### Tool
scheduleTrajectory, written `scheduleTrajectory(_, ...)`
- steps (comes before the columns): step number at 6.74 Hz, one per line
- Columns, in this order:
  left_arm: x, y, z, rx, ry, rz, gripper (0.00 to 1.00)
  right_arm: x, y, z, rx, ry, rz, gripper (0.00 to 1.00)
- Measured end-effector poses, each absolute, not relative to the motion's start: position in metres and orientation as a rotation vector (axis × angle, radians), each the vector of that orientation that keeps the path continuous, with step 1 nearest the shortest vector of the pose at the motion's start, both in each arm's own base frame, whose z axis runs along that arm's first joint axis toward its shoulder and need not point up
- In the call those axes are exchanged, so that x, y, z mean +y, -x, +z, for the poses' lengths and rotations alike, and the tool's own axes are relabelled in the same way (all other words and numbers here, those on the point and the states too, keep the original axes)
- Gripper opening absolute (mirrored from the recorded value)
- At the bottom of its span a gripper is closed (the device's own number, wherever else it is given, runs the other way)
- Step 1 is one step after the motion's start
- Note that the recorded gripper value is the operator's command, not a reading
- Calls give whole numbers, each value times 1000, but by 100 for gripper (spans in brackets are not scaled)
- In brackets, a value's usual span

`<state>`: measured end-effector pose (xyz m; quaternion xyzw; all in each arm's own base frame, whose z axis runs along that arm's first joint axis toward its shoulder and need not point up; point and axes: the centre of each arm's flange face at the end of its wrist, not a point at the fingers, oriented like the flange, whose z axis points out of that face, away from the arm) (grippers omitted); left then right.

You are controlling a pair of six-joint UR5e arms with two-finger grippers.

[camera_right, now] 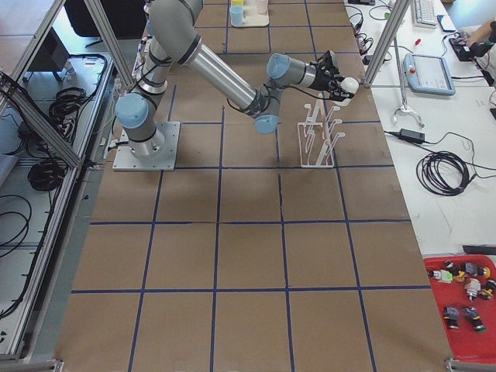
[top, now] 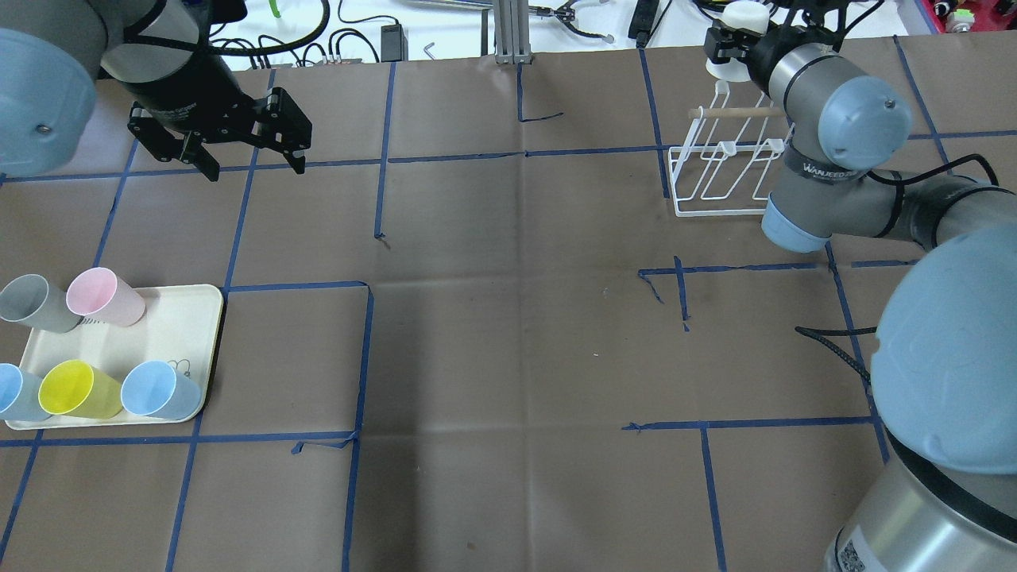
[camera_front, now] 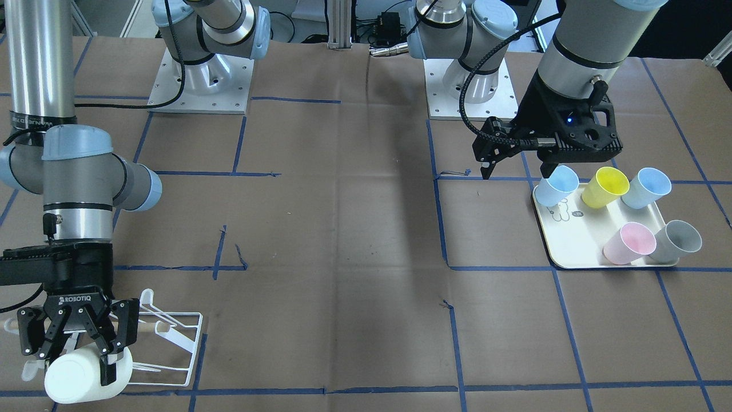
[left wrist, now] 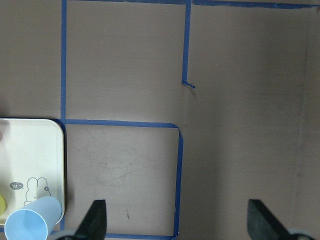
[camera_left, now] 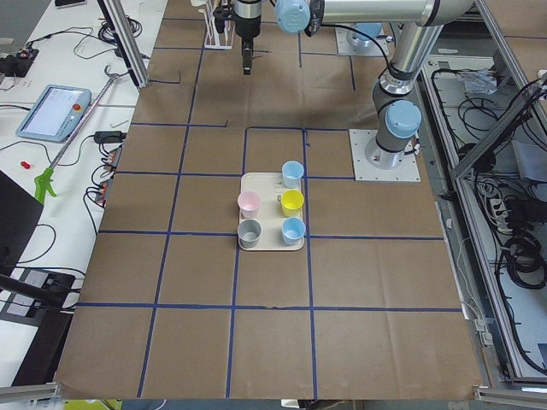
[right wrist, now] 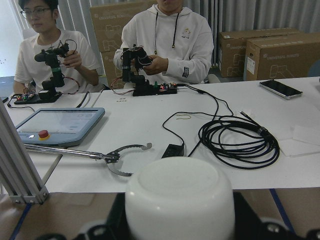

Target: Transfer IKEA cup to right arm and place on rack

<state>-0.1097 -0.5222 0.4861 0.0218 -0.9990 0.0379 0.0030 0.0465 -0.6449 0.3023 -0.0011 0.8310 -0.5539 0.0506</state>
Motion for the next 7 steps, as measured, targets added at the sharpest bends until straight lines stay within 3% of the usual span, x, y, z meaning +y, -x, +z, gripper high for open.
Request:
scheduleTrajectory(2,-516,108,488,-3134,-50,129,99,-642,-46,287,2551,-11,-1664,23)
scheduleTrajectory(3,-508,97,489,-3142,-10,127,99,-640,-46,281,2560,-16,-1647,29)
scheduleTrajectory(4,-496,66,486,-3150,20,116,99,-639,-46,276,2566,-20,-1635,96)
scheduleTrajectory(7,-433,-51,447,-3146,-1,16,99,-637,-48,274,2563,-30,-1621,100)
